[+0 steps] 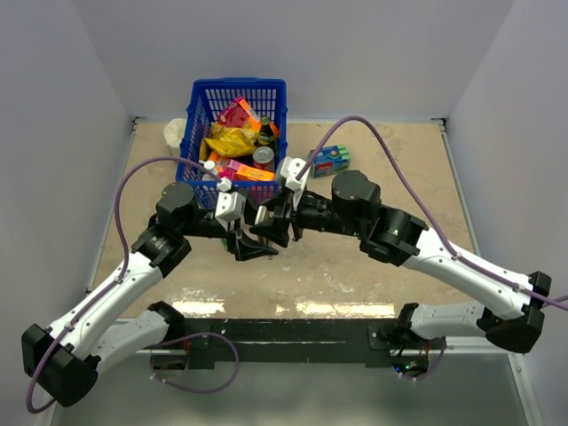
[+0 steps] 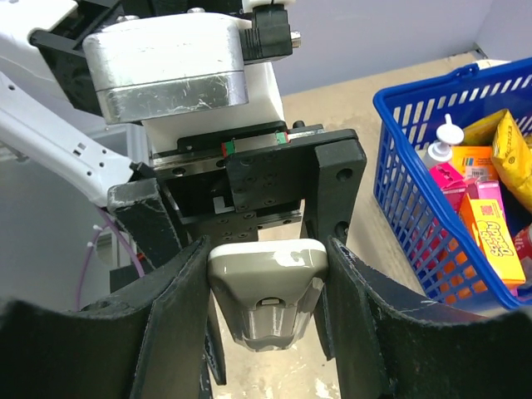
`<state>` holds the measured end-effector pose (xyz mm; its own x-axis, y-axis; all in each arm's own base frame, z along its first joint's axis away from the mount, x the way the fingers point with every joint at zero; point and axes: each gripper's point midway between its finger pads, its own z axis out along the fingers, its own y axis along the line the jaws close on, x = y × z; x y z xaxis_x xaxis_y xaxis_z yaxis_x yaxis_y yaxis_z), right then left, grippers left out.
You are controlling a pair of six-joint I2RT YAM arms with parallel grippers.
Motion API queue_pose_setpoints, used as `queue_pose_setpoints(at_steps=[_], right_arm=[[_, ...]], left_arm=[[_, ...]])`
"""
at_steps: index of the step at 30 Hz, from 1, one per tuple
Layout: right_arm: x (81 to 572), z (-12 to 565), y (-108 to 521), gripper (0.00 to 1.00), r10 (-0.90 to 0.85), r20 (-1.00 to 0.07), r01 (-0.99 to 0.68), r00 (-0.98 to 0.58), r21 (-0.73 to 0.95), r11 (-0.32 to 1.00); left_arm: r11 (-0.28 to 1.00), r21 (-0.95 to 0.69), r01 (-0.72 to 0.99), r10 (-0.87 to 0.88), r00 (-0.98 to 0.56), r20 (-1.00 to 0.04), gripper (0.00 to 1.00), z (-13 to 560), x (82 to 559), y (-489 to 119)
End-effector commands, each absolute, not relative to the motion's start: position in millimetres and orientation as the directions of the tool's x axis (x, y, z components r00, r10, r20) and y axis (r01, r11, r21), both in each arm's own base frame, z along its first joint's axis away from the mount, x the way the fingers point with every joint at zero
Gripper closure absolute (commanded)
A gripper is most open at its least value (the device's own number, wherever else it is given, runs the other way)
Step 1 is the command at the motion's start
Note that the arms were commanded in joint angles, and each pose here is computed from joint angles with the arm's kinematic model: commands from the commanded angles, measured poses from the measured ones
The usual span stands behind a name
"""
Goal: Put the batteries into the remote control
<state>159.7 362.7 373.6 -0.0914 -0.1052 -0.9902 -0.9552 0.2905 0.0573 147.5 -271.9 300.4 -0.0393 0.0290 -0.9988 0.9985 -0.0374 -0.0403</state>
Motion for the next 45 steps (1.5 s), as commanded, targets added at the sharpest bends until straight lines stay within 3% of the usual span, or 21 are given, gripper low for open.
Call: queue_pose_setpoints(at_steps=[1, 7, 11, 26, 38, 39, 42, 44, 45], right_arm=[[163.1, 405.0, 360.7, 1.00, -0.048, -0.998, -0.953, -0.034, 0.018, 0.301], [201.5, 416.0, 340.6, 1.00, 0.020, -0.995, -0.834, -0.096, 0.091, 0.544], [211.8, 412.3, 334.9, 1.00, 0.077, -0.985, -0.774, -0.158, 0.172, 0.610], [234.7, 394.2, 335.2, 1.00, 0.183, -0.949, -0.638, -0.257, 0.309, 0.706], [235.6, 381.1, 346.5, 1.00, 0.199, -0.933, -0.617, -0.300, 0.349, 0.705], [234.9, 381.2, 346.9, 1.00, 0.200, -0.933, -0.617, -0.301, 0.350, 0.705], [237.4, 378.2, 346.2, 1.00, 0.209, -0.928, -0.598, -0.310, 0.361, 0.716], [238.0, 379.0, 344.9, 1.00, 0.227, -0.922, -0.585, -0.315, 0.376, 0.719], [238.4, 381.8, 344.1, 1.00, 0.235, -0.921, -0.582, -0.311, 0.380, 0.719]], left_arm=[[-0.023, -0.010, 1.000, 0.013, -0.009, -1.000, 0.33, 304.2, 152.4, -272.9], [0.263, 0.005, 0.965, -0.003, 0.006, -1.000, 0.25, 299.0, 185.4, -256.2], [0.413, -0.062, 0.908, -0.107, -0.019, -0.994, 0.25, 302.3, 195.8, -241.0], [0.511, -0.185, 0.840, -0.233, -0.072, -0.970, 0.31, 307.6, 214.6, -251.3], [0.511, -0.177, 0.841, -0.192, -0.089, -0.977, 0.53, 294.4, 216.6, -259.1], [0.512, -0.178, 0.840, -0.188, -0.092, -0.978, 0.63, 292.0, 215.9, -259.0], [0.528, -0.177, 0.831, -0.176, -0.097, -0.980, 0.76, 285.9, 216.0, -255.5], [0.536, -0.179, 0.825, -0.162, -0.107, -0.981, 0.71, 280.8, 215.7, -253.7], [0.534, -0.179, 0.826, -0.157, -0.111, -0.981, 0.60, 279.4, 214.8, -253.8]])
